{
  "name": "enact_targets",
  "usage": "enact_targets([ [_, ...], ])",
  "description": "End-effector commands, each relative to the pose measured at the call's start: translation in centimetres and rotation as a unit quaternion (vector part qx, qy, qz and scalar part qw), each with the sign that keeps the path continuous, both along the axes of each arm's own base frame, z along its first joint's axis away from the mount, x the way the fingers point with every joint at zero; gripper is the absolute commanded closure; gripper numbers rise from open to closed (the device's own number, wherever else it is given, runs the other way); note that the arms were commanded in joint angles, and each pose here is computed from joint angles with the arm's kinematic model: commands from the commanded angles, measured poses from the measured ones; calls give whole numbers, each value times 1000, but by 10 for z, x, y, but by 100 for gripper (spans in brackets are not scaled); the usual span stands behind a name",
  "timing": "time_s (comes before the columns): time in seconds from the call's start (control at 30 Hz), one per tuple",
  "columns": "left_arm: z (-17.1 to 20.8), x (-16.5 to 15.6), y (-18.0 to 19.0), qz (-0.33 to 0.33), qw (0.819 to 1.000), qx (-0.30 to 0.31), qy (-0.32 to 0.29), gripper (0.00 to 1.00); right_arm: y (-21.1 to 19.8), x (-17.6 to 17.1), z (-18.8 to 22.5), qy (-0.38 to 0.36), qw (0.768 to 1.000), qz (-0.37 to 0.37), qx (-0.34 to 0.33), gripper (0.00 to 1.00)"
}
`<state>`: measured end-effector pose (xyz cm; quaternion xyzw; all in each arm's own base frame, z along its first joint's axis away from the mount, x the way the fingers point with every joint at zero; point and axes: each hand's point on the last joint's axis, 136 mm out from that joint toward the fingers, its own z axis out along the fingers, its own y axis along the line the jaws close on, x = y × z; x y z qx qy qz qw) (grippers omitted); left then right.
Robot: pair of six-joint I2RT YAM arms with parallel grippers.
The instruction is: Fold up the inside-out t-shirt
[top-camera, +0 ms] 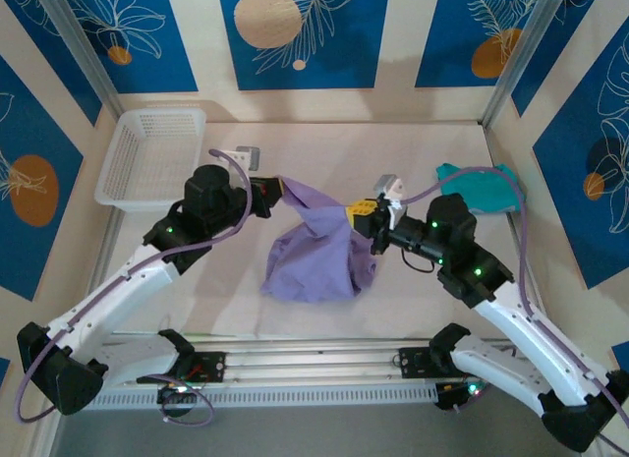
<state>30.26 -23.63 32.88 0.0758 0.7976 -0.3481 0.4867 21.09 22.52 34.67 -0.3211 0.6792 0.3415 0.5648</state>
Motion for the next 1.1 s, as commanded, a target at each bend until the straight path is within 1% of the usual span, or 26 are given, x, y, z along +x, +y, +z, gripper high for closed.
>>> enact_targets([
  [0.0, 8, 7, 25, 49, 999, -18, 2, 100, 0, -13, 6, 11, 998, 41, 43, 100],
  [0.2, -15, 15, 38, 71, 997, -4, 23, 100, 2, -13, -24, 27, 998, 52, 33, 100],
  [0.27, -18, 15, 38, 70, 997, 1, 23, 100, 5, -17, -30, 30, 997, 67, 36, 100],
  [0.33, -20, 14, 33, 55, 998, 2, 22, 100, 8, -18, -35, 35, 996, 75, 38, 100],
  [0.47, -28, 9, 19, 11, 999, 7, 31, 100, 2, -5, -39, 53, 998, 36, 29, 100],
  [0.63, -49, 4, 18, 0, 998, 23, 60, 100, -4, 3, -41, 64, 998, 5, 14, 100],
  [0.73, -61, -8, 21, -9, 996, 35, 78, 100, -4, -1, -49, 85, 996, 9, 7, 100],
  [0.87, -84, -34, 34, -15, 990, 64, 124, 100, 1, -17, -65, 145, 989, 39, 6, 100],
  [0.97, -108, -60, 47, -10, 985, 83, 154, 100, 6, -35, -85, 190, 980, 64, 2, 100],
  [1.07, -140, -82, 48, -17, 980, 72, 183, 100, 6, -42, -115, 236, 970, 59, -11, 100],
])
